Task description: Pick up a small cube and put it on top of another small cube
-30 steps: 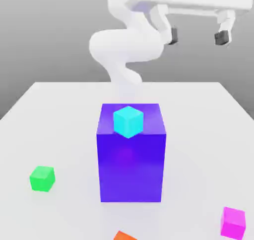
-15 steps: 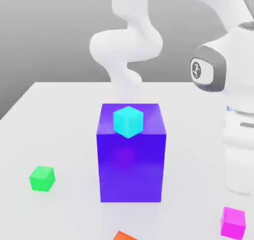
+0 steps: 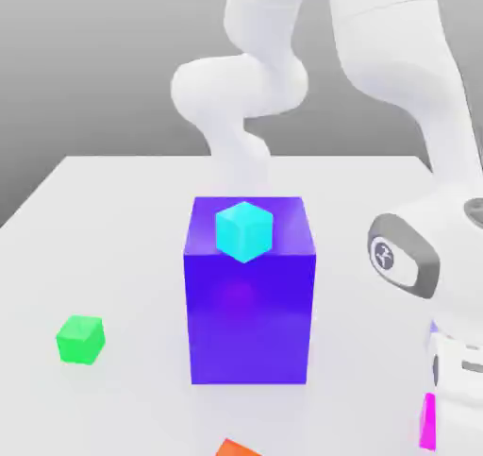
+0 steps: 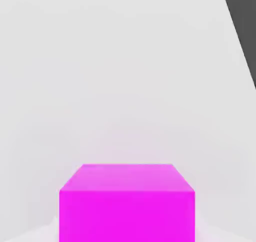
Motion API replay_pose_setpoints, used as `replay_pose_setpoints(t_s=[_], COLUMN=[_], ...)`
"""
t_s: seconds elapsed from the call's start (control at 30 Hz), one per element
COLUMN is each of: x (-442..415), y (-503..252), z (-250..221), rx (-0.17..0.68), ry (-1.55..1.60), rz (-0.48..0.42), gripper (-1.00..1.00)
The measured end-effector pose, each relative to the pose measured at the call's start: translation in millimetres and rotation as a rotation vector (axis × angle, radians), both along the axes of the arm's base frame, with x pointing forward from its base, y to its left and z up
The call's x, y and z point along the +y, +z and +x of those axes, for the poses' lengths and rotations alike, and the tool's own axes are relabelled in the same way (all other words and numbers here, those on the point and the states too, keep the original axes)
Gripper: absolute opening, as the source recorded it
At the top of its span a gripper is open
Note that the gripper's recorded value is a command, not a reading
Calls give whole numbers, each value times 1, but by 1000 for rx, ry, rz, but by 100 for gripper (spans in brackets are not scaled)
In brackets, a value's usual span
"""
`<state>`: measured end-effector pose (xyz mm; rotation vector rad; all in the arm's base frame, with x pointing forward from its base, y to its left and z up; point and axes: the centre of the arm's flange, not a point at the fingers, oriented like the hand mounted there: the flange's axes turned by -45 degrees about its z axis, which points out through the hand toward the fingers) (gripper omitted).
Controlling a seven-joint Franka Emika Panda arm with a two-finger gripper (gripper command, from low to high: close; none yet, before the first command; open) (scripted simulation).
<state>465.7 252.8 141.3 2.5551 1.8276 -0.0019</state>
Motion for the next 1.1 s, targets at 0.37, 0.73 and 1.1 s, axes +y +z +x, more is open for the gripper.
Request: replay_pose_setpoints(t_s=[0.37, 0.73, 1.1], x=[-163, -420, -504], y=[117, 155, 122], z=[47, -25, -138], rx=[-134, -133, -46], ry=[-8, 31, 197], rz=[-38, -129, -41], gripper=[-100, -100, -100])
